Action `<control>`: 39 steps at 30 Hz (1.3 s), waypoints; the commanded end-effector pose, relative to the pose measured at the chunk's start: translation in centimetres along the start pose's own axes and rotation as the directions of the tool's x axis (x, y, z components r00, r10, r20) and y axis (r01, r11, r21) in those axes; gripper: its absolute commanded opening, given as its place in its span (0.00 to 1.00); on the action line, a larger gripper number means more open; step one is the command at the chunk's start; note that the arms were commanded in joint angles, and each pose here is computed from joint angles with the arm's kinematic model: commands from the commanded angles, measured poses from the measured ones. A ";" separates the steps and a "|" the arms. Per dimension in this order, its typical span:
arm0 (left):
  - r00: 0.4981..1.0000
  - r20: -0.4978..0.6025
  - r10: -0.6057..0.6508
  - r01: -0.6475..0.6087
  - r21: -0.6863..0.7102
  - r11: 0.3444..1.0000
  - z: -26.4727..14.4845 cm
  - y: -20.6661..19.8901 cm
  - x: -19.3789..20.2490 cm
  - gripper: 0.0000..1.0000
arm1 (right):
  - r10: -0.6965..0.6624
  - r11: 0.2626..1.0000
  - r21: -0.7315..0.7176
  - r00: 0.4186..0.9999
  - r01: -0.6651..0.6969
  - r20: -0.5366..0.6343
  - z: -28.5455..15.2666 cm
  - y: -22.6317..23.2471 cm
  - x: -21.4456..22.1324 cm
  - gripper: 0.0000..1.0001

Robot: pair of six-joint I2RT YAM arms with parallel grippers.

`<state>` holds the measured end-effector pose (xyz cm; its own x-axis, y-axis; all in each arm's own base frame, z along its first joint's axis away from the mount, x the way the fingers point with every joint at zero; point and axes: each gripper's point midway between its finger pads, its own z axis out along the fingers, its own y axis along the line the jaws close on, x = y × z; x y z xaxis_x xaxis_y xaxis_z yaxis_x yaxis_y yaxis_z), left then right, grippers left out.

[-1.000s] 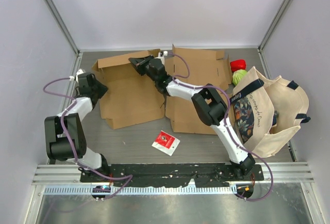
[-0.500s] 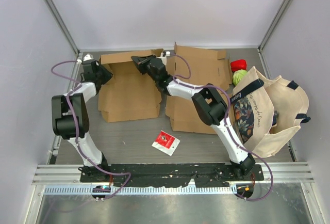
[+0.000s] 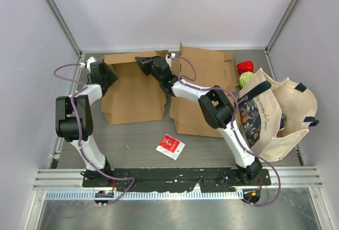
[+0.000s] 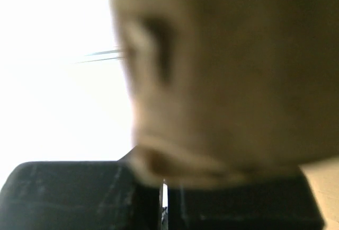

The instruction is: Fold the paper box

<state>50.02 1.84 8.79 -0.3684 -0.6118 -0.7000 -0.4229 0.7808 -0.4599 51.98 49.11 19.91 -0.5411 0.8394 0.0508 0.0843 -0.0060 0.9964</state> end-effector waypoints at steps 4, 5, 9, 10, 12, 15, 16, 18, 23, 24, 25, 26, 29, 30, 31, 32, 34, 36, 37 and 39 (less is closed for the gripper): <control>0.993 -0.012 -0.122 0.121 -0.031 0.992 1.3 -0.3 -0.3 0.52 | 0.125 0.958 0.275 0.981 -0.079 -0.151 -2.4 -3.9 7.5 0.01; 0.991 -0.006 -0.132 0.131 -0.031 0.991 1.4 -0.5 -0.4 0.52 | 0.145 0.958 0.271 0.975 -0.096 -0.169 -2.6 -3.3 8.3 0.01; 0.978 0.078 -0.192 0.202 -0.143 0.969 1.7 1.2 -1.6 0.56 | 0.145 0.953 0.285 0.981 -0.104 -0.127 -3.5 -2.2 8.3 0.01; 0.974 0.081 -0.213 0.224 -0.174 0.959 1.7 1.7 -1.5 0.58 | 0.151 0.951 0.291 0.980 -0.109 -0.127 -3.6 -2.1 8.3 0.01; 0.968 0.095 -0.232 0.246 -0.173 0.954 2.0 1.5 -2.0 0.64 | 0.175 0.951 0.281 0.974 -0.129 -0.144 -3.3 -1.8 8.4 0.01; 0.974 0.071 -0.217 0.225 -0.123 0.967 1.6 0.1 -2.6 0.63 | 0.164 0.956 0.266 0.976 -0.121 -0.146 -2.7 -1.7 7.6 0.01; 0.978 0.037 -0.205 0.207 -0.115 0.971 1.0 -0.2 -2.2 0.63 | 0.158 0.957 0.267 0.977 -0.116 -0.141 -2.4 -1.8 7.0 0.01; 0.990 -0.003 -0.144 0.144 -0.061 0.988 -0.5 -0.6 -2.1 0.59 | 0.148 0.957 0.271 0.979 -0.105 -0.142 -2.3 -2.4 6.3 0.01; 0.997 -0.046 -0.057 0.059 0.046 0.997 -7.4 0.2 -3.0 0.58 | 0.122 0.966 0.241 0.985 -0.090 -0.123 -2.1 -2.4 3.4 0.01; 0.997 -0.071 -0.034 0.036 0.036 0.999 -8.3 0.9 -2.5 0.58 | 0.117 0.969 0.229 0.986 -0.087 -0.121 -2.1 -1.8 3.0 0.01; 0.997 -0.072 -0.035 0.037 0.029 0.999 -9.5 1.5 -2.8 0.58 | 0.104 0.973 0.220 0.987 -0.075 -0.123 -2.2 -1.7 2.9 0.01; 0.996 -0.085 -0.030 0.030 0.000 1.000 -10.2 2.3 -2.6 0.58 | 0.099 0.975 0.210 0.988 -0.072 -0.122 -2.0 -1.3 2.6 0.01; 0.995 -0.090 -0.043 0.036 -0.071 0.997 -11.9 4.5 -2.1 0.64 | 0.084 0.980 0.194 0.984 -0.052 -0.160 -2.2 -0.9 3.1 0.01; 0.996 -0.077 -0.055 0.049 -0.079 0.996 -12.1 4.9 -2.3 0.64 | 0.077 0.982 0.183 0.983 -0.046 -0.167 -2.2 -0.7 3.2 0.01; 0.995 -0.068 -0.069 0.063 -0.093 0.994 -12.0 5.7 -2.4 0.64 | 0.069 0.983 0.180 0.983 -0.038 -0.169 -2.3 -0.6 3.2 0.01; 0.995 -0.055 -0.081 0.075 -0.109 0.991 -11.8 6.2 -2.7 0.64 | 0.058 0.984 0.174 0.983 -0.027 -0.175 -2.4 -0.8 3.2 0.01; 0.994 -0.029 -0.104 0.100 -0.105 0.989 -11.0 6.5 -4.1 0.63 | 0.054 0.987 0.159 0.981 -0.024 -0.186 -2.6 -0.6 3.4 0.01; 0.993 -0.084 -0.081 0.074 -0.088 0.993 -9.0 6.3 -3.6 0.60 | 0.054 0.991 0.127 0.981 -0.030 -0.188 -2.5 -0.2 3.2 0.01; 0.996 -0.079 -0.048 0.044 -0.051 0.998 -8.5 5.3 -5.0 0.60 | 0.052 0.992 0.121 0.980 -0.028 -0.194 -2.4 -0.1 3.2 0.01; 0.986 -0.168 0.007 -0.014 -0.037 0.999 -6.3 5.5 -3.7 0.58 | 0.019 0.995 0.100 0.978 0.002 -0.206 -2.3 -0.2 3.3 0.02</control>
<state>40.84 7.86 12.82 -0.3999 -0.6929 -0.5999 -0.5468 0.7057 -0.4506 49.89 50.12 20.09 -0.6427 0.7550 0.1300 0.1856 -0.0112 0.9826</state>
